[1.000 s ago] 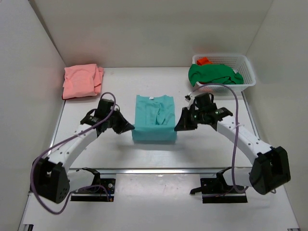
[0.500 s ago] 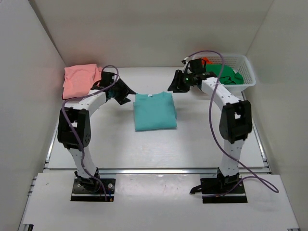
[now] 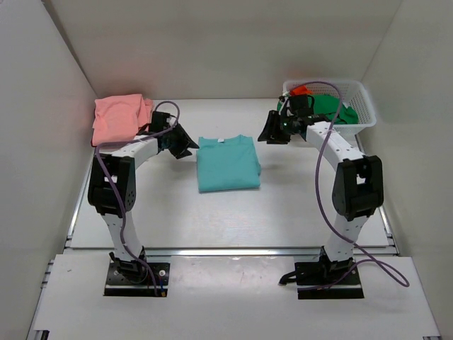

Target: Fold and stack the t-shirts

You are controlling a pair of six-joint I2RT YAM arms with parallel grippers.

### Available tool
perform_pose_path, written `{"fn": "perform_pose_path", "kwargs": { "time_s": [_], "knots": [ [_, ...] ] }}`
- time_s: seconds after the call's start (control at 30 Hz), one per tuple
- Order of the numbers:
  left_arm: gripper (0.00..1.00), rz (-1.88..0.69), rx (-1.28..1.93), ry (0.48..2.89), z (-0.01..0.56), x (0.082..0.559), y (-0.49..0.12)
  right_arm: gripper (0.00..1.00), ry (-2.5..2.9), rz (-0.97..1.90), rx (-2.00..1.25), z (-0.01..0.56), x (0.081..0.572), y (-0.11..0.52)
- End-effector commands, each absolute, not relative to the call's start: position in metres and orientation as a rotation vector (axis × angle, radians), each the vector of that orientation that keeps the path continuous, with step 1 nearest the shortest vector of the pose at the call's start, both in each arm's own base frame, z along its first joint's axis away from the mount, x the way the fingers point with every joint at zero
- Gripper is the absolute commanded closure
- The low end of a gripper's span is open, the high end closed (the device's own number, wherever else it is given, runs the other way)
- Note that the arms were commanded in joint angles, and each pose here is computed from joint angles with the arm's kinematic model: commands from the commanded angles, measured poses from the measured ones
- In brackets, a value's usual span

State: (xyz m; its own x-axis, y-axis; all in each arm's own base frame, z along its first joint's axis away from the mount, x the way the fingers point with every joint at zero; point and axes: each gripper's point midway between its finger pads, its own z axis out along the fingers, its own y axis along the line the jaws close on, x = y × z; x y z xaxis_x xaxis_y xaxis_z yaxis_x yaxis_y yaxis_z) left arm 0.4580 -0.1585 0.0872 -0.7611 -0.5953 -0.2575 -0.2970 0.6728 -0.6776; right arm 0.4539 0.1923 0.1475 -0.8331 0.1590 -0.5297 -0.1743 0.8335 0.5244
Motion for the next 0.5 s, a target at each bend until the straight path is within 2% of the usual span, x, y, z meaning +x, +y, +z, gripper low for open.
{"fn": "perform_pose_path", "kwargs": {
  "time_s": [0.0,0.03,0.07,0.23,0.4,0.47],
  "knots": [
    [0.45,-0.651,-0.512,2.513,0.086,0.427,-0.16,0.6,2.336,0.747,-0.023,0.18,0.446,0.178],
    [0.36,-0.595,-0.497,2.528,0.081,0.425,-0.159,0.59,2.331,0.74,-0.015,0.185,0.439,0.173],
    [0.34,-0.567,-0.494,2.551,0.073,0.422,-0.16,0.58,2.338,0.744,-0.013,0.181,0.434,0.173],
    [0.29,-0.434,-0.417,2.658,0.054,0.413,-0.171,0.59,2.332,0.741,0.012,0.183,0.419,0.164],
    [0.26,-0.057,-0.198,2.829,0.027,0.4,-0.179,0.6,2.304,0.745,0.033,0.193,0.41,0.156],
    [0.25,-0.011,-0.122,2.854,0.026,0.403,-0.191,0.6,2.298,0.742,0.052,0.194,0.409,0.15]
  ]
}}
